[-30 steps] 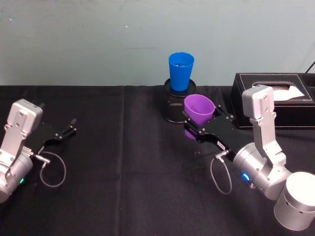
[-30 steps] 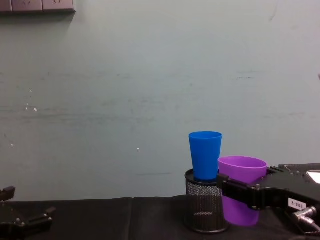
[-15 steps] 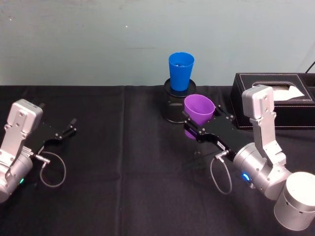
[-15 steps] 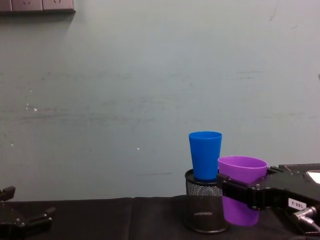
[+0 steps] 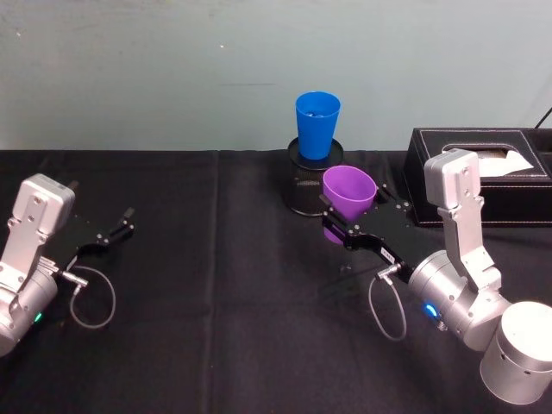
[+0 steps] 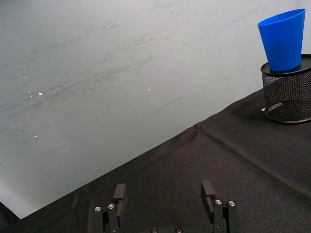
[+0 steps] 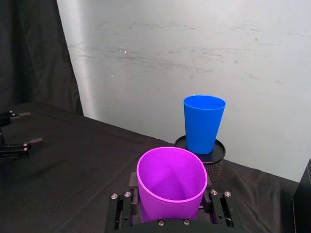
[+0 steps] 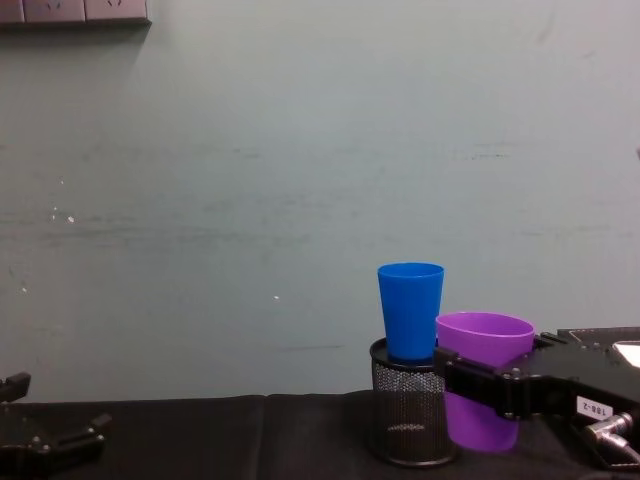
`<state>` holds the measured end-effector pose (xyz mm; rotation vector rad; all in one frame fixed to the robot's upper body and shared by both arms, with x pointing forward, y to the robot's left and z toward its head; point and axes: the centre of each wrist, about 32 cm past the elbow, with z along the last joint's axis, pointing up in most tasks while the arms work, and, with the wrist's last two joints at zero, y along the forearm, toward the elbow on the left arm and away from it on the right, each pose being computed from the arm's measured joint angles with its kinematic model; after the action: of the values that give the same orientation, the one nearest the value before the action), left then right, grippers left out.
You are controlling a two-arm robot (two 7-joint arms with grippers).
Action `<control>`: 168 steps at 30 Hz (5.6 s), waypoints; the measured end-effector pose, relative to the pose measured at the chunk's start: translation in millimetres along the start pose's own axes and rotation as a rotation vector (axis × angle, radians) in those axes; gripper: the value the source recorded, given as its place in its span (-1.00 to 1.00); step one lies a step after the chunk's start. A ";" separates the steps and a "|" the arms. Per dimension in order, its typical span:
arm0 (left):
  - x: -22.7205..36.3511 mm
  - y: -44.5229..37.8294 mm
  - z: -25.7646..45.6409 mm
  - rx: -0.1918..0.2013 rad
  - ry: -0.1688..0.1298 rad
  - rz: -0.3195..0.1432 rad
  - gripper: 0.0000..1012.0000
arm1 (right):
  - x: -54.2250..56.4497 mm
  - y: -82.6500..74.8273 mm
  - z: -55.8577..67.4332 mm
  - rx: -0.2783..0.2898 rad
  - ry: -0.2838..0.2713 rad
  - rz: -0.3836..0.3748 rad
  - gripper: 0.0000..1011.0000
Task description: Pick up one cup with a gripper and tap it against the other cup.
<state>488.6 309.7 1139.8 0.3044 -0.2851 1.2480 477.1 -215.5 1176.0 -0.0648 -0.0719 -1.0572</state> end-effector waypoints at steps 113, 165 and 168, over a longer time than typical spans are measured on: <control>0.0 0.0 0.0 0.000 0.000 0.000 0.98 | 0.0 0.0 0.0 0.000 0.000 0.000 0.43; 0.0 0.0 0.0 0.000 0.000 0.000 0.98 | 9.6 18.4 8.0 -0.004 -0.019 0.002 0.43; 0.0 0.0 0.0 0.000 0.000 0.000 0.98 | 13.2 27.2 10.0 -0.013 -0.021 0.001 0.43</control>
<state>488.6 309.6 1139.8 0.3044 -0.2850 1.2480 507.0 -212.7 1186.6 -0.0879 -0.0839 -1.0560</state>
